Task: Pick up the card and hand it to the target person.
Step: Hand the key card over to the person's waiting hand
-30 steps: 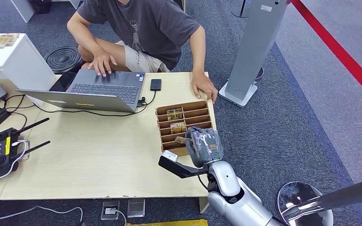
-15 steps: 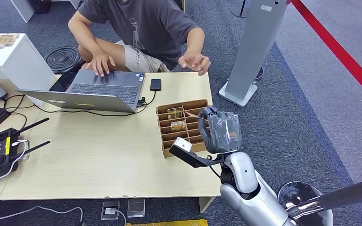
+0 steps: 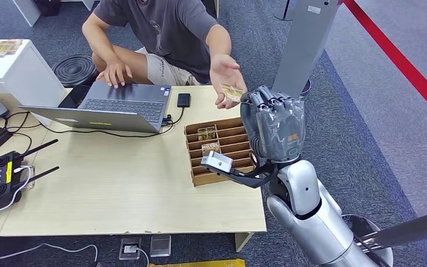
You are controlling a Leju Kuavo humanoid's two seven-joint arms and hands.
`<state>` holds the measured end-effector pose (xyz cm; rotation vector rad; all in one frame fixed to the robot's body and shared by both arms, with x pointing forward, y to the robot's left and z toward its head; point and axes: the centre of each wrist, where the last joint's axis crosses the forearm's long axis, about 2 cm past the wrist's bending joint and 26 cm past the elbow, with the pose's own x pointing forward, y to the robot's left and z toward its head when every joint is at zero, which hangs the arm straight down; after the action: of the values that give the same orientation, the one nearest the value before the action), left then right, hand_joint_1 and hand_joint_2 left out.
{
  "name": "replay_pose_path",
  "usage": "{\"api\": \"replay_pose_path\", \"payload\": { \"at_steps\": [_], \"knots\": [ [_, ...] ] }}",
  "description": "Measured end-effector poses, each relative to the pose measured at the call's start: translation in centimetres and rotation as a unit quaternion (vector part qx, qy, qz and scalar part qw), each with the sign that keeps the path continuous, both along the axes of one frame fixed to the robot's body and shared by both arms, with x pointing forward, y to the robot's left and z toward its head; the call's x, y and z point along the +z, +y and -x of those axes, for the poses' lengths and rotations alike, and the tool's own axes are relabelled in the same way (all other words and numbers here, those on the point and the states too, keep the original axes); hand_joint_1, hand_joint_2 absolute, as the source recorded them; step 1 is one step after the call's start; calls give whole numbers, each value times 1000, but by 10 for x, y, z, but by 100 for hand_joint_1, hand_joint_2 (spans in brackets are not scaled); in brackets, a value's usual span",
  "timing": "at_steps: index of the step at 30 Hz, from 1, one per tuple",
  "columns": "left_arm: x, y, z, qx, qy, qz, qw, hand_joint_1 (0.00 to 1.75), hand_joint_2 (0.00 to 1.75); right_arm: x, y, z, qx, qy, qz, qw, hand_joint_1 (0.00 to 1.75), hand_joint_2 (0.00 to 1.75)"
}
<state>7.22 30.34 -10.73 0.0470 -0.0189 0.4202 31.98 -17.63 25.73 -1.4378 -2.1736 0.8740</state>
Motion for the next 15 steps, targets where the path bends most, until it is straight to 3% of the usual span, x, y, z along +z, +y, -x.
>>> {"api": "replay_pose_path", "payload": {
  "at_steps": [1,2,3,5,6,8,15],
  "knots": [
    [0,0,0,0,0,0,1000,0,0,1,0,0,0,-1,1,1000,167,175],
    [0,0,0,0,0,0,1000,0,0,1,0,-1,0,-2,1,1000,151,175],
    [0,0,0,0,0,0,1000,0,0,1,0,-1,-1,-1,2,1000,119,175],
    [0,0,0,0,0,0,1000,0,0,1,0,-3,-2,6,6,1000,38,175],
    [0,0,0,0,0,0,1000,0,0,0,0,-4,-2,14,9,1000,11,175],
    [0,0,0,0,0,0,1000,0,0,-2,0,-6,-3,34,19,999,0,175],
    [0,0,0,1,0,0,1000,0,0,-11,3,-10,3,86,41,995,0,175]
  ]
}}
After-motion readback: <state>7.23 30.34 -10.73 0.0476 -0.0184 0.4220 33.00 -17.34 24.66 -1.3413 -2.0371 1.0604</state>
